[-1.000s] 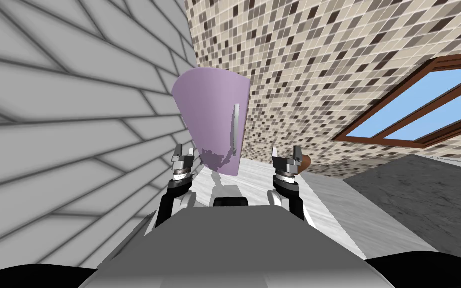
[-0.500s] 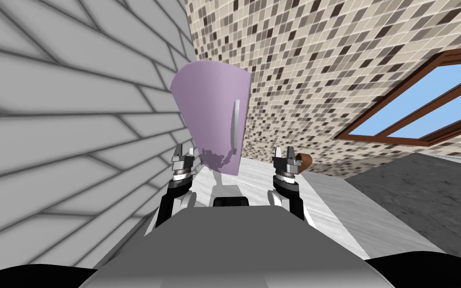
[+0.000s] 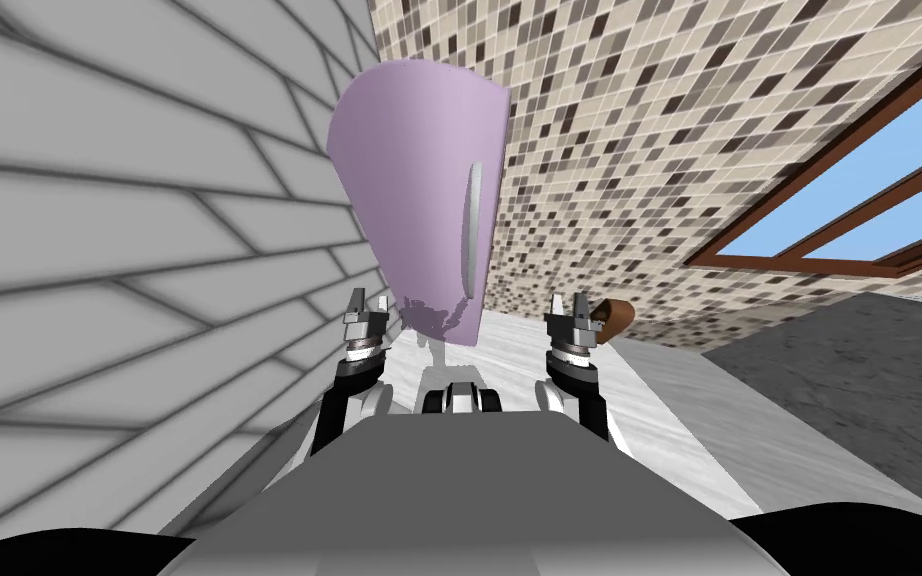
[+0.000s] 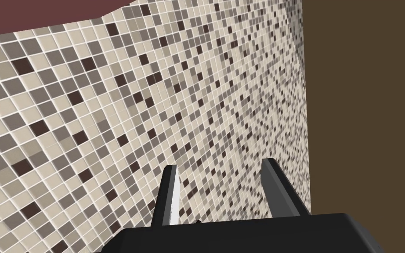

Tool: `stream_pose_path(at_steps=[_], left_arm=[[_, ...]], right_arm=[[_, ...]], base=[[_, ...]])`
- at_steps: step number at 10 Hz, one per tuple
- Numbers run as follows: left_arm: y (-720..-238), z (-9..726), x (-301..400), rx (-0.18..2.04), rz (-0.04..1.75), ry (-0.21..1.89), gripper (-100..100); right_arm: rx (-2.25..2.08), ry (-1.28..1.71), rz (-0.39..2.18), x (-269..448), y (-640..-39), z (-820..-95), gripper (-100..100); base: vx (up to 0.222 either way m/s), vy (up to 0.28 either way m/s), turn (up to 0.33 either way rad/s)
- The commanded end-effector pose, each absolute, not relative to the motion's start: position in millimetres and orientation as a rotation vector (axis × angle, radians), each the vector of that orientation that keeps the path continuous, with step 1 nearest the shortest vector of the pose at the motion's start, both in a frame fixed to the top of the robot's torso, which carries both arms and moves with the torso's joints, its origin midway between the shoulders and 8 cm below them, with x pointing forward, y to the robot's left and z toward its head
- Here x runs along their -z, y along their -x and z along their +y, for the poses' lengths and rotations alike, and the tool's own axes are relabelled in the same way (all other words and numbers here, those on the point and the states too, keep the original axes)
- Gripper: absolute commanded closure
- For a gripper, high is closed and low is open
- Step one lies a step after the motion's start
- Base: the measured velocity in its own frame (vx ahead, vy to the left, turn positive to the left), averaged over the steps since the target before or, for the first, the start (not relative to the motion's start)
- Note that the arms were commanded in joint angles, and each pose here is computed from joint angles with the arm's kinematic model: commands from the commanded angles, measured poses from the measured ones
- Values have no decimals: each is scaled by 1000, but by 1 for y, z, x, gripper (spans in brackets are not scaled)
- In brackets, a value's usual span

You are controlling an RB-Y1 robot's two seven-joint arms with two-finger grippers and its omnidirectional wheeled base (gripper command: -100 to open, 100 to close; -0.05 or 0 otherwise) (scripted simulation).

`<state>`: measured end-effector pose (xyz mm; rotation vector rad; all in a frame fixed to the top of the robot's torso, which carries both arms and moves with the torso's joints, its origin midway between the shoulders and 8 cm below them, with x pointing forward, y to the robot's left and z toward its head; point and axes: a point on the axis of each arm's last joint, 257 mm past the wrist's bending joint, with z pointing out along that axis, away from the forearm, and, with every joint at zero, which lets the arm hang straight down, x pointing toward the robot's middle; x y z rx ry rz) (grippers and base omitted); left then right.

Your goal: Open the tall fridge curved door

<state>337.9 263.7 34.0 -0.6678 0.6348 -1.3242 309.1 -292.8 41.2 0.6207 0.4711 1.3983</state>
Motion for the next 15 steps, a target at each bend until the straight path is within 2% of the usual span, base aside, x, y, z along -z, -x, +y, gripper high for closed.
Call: stream_pose_path(at_steps=[1,15], left_arm=[[-344,260,-23,1305,694,628,-100],[-388,284,61,1095,888,471,-100]], right_arm=[[-1398,-621,471,-41,-309,-293,0],[-1398,-621,471,-41,-309,-293,0]], base=[[54,-64,81],[91,-124,104]])
